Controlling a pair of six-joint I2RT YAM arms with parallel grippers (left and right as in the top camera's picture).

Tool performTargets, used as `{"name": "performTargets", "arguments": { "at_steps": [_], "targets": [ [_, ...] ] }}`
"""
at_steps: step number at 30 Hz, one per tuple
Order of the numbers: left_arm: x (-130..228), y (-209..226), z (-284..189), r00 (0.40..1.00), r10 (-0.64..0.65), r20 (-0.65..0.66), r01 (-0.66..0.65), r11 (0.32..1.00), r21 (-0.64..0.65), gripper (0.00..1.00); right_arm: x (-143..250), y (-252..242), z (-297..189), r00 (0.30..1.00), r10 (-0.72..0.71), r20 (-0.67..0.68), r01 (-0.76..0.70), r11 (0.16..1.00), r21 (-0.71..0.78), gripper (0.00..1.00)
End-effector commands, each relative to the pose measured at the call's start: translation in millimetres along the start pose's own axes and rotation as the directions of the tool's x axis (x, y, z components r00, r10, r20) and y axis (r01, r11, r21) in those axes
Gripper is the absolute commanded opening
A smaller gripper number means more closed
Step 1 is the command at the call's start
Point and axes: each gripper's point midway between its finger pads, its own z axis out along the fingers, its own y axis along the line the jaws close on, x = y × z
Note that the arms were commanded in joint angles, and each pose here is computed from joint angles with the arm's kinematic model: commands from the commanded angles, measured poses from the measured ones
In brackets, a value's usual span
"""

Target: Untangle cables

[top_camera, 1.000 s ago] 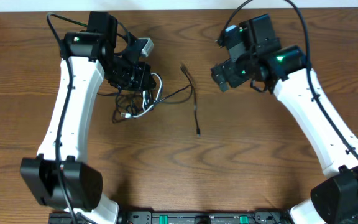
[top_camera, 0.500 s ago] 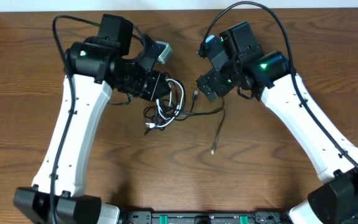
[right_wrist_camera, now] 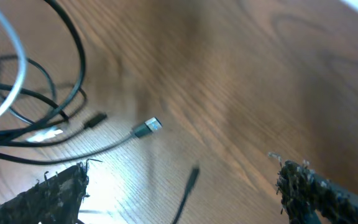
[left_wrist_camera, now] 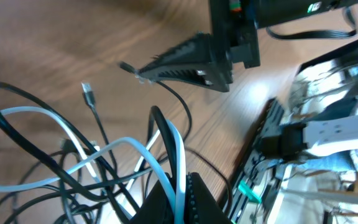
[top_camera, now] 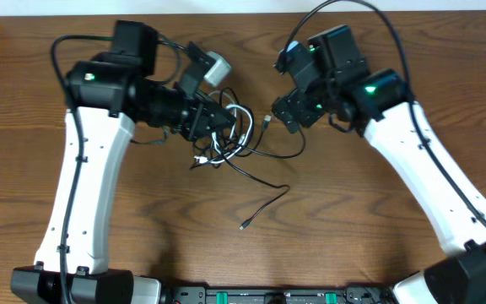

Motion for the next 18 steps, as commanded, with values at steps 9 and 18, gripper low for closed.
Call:
{"name": "performTargets", "arguments": {
  "at_steps": [9,18],
  "targets": [
    [-22,-9,-16,0.987,0.055,0.15,-0.081,0.981,0.176,0.07,-29,30,-58,0.981,-0.012,0.195,0.057,0.972,-0.228,0.96],
    [-22,-8,-14,0.987,0.045,0.151,-0.074,0.979,0.189,0.08,-35,48,-63,0.971,-0.029,0.236,0.104,0.943,-0.316,0.96]
  ]
}}
